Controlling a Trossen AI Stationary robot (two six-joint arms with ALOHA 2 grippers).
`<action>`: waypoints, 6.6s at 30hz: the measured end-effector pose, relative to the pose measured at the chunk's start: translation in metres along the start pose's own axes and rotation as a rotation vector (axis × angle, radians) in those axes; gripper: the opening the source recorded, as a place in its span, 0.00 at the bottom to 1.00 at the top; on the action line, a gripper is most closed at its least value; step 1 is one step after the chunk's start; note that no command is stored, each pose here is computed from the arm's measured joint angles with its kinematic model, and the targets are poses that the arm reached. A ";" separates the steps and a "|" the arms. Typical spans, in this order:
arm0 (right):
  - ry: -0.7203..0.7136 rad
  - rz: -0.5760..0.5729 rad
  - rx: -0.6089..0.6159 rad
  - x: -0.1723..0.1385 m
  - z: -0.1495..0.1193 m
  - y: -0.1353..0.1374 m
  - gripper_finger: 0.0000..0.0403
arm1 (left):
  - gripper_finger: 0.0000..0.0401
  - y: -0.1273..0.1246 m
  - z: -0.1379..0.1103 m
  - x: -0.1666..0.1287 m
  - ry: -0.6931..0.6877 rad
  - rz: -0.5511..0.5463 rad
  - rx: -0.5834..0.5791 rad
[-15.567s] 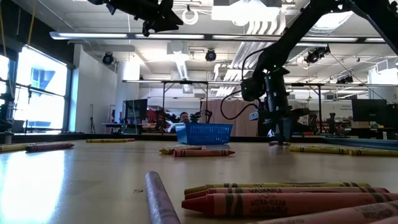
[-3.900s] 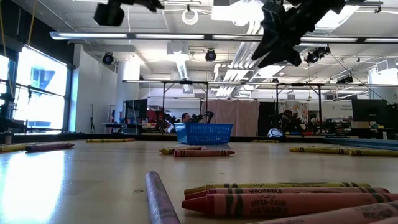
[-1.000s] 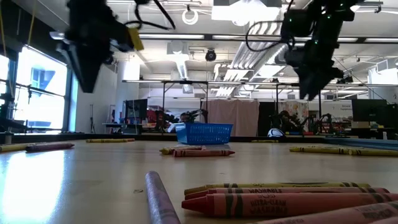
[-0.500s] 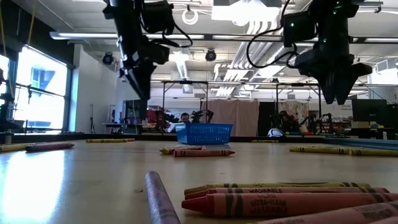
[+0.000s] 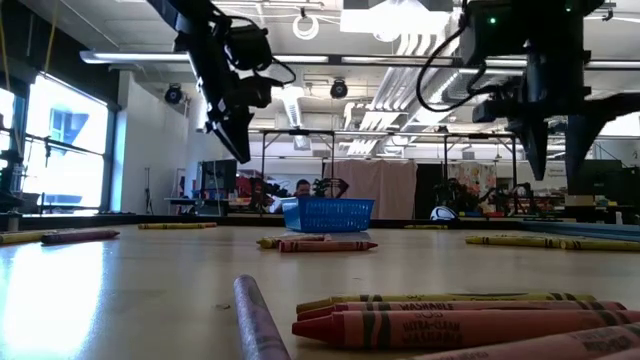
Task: Sort crayons
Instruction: Put the purple crayon into the orange bin
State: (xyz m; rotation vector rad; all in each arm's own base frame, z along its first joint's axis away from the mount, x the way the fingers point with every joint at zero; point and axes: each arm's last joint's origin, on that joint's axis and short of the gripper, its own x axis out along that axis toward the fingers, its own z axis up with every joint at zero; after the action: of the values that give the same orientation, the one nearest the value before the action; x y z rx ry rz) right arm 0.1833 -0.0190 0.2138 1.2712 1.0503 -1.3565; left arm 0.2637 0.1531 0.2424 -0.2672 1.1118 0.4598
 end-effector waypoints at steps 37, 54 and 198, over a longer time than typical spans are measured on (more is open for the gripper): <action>0.068 -0.006 0.308 0.085 0.001 -0.029 0.35 | 0.21 0.044 -0.003 -0.001 -0.018 -0.037 -0.032; 0.048 0.042 0.227 0.081 0.003 -0.027 0.05 | 0.21 0.041 -0.002 -0.001 -0.024 -0.041 -0.118; -0.716 0.529 -0.878 -0.145 0.068 0.011 0.33 | 0.04 -0.275 -0.207 -0.109 0.489 -0.080 -0.951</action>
State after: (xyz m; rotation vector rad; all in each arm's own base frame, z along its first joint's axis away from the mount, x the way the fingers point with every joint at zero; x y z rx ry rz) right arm 0.1812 -0.0751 0.3643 0.3013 0.5973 -0.6847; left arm 0.1917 -0.2005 0.2476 -1.3064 1.2778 0.8618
